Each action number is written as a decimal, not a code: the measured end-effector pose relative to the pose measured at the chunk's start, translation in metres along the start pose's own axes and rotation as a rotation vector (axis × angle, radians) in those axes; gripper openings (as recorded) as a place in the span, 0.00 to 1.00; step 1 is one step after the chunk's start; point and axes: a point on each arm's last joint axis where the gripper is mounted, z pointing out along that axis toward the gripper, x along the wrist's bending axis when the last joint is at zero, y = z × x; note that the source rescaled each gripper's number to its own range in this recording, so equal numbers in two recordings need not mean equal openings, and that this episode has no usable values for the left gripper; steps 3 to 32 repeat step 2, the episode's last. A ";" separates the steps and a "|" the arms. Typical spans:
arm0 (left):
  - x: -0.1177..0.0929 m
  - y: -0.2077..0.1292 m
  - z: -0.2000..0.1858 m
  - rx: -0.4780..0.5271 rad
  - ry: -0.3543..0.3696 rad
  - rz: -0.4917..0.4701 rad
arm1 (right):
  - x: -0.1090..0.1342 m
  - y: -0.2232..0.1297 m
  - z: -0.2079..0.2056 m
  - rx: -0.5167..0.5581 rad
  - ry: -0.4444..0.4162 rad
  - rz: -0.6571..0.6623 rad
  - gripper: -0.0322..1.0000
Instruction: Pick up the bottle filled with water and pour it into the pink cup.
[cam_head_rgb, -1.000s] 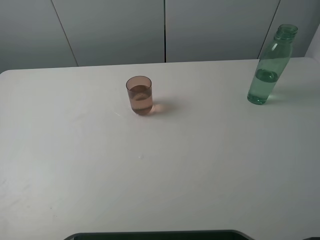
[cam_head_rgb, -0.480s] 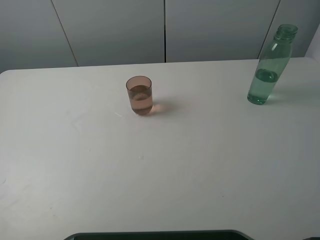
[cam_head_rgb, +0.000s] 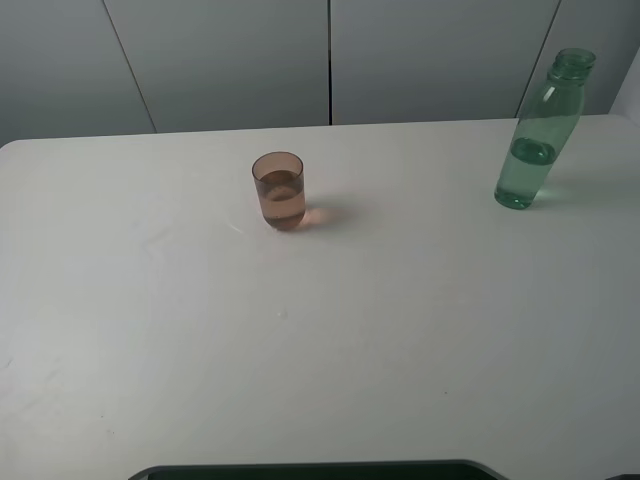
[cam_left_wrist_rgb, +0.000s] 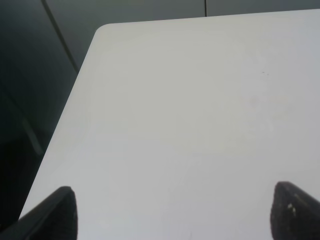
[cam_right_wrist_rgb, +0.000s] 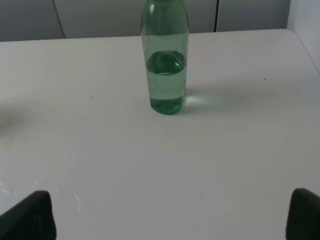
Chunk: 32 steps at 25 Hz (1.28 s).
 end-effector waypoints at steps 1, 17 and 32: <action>0.000 0.000 0.000 0.000 -0.002 -0.001 | 0.000 0.000 0.000 0.000 0.000 0.000 1.00; 0.000 0.000 0.000 0.000 -0.001 -0.001 | 0.000 0.000 0.000 0.000 0.000 0.000 1.00; 0.000 0.000 0.000 0.000 -0.001 -0.001 | 0.000 0.000 0.000 0.000 0.000 0.000 1.00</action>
